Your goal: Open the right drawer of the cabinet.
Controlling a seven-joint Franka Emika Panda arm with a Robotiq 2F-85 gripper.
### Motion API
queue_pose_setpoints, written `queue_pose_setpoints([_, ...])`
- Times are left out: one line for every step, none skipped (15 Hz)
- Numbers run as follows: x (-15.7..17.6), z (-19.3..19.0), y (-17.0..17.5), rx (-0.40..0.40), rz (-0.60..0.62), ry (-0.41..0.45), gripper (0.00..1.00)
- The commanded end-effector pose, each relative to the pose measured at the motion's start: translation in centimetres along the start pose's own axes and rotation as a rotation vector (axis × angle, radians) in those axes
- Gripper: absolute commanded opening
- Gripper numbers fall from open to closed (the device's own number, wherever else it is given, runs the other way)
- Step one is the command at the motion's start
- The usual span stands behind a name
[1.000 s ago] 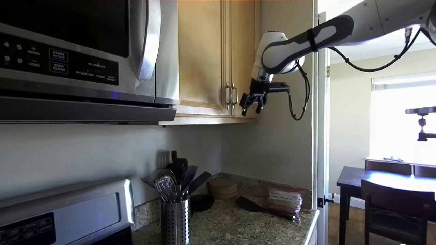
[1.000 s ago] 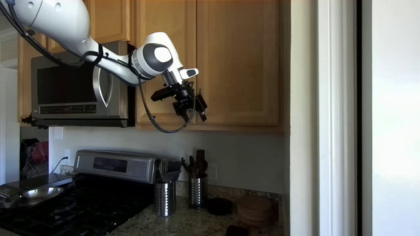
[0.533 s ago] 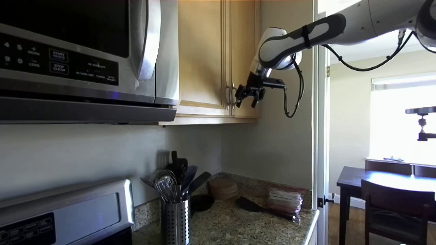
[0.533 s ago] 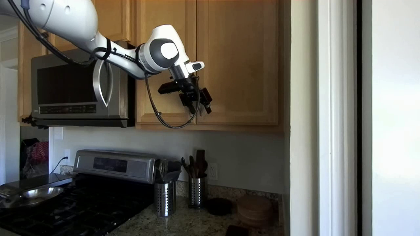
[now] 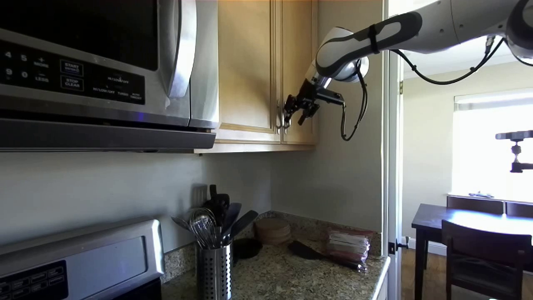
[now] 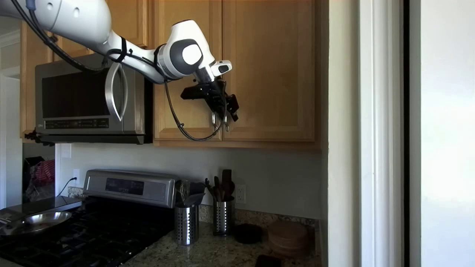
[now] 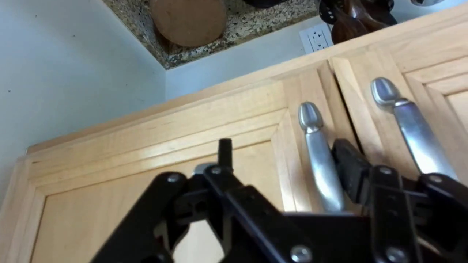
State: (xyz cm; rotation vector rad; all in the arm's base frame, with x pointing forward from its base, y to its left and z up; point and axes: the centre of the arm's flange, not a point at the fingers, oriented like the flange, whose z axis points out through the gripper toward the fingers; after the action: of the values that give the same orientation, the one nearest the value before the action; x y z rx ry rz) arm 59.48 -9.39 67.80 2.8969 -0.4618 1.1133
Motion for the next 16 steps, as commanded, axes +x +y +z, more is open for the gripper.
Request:
queue_pose_setpoints([0.7,0.3,0.5,0.045,0.017,0.036,0.39])
queue_pose_setpoints([0.8,0.4,0.4,0.059,0.025,0.036,0.34])
queue_pose_setpoints([0.8,0.5,0.3,0.073,0.028,0.032,0.27])
queue_pose_setpoints([0.8,0.6,0.1,0.086,0.024,0.032,0.21])
queue_pose_setpoints([0.8,0.6,-0.2,0.094,0.015,0.030,0.15])
queue_pose_setpoints([0.8,0.6,-0.4,0.099,0.008,0.031,0.09])
queue_pose_setpoints([0.8,0.6,-0.6,0.104,-0.007,0.033,0.07])
queue_pose_setpoints([0.8,0.6,-0.7,0.100,-0.022,0.035,0.06])
queue_pose_setpoints([0.8,0.7,-0.7,0.097,-0.047,0.036,0.10])
queue_pose_setpoints([0.8,0.7,-0.7,0.097,-0.062,0.035,0.10])
queue_pose_setpoints([0.7,0.8,-0.6,0.088,-0.086,0.029,0.10])
queue_pose_setpoints([0.6,0.9,-0.5,0.082,-0.101,0.026,0.09])
queue_pose_setpoints([0.3,1.1,-0.2,0.077,-0.124,0.014,0.10])
queue_pose_setpoints([0.2,1.1,0.0,0.076,-0.140,0.009,0.09])
queue_pose_setpoints([-0.2,1.2,0.6,0.075,-0.157,-0.007,0.10])
queue_pose_setpoints([-0.3,1.2,0.8,0.072,-0.172,-0.013,0.10])
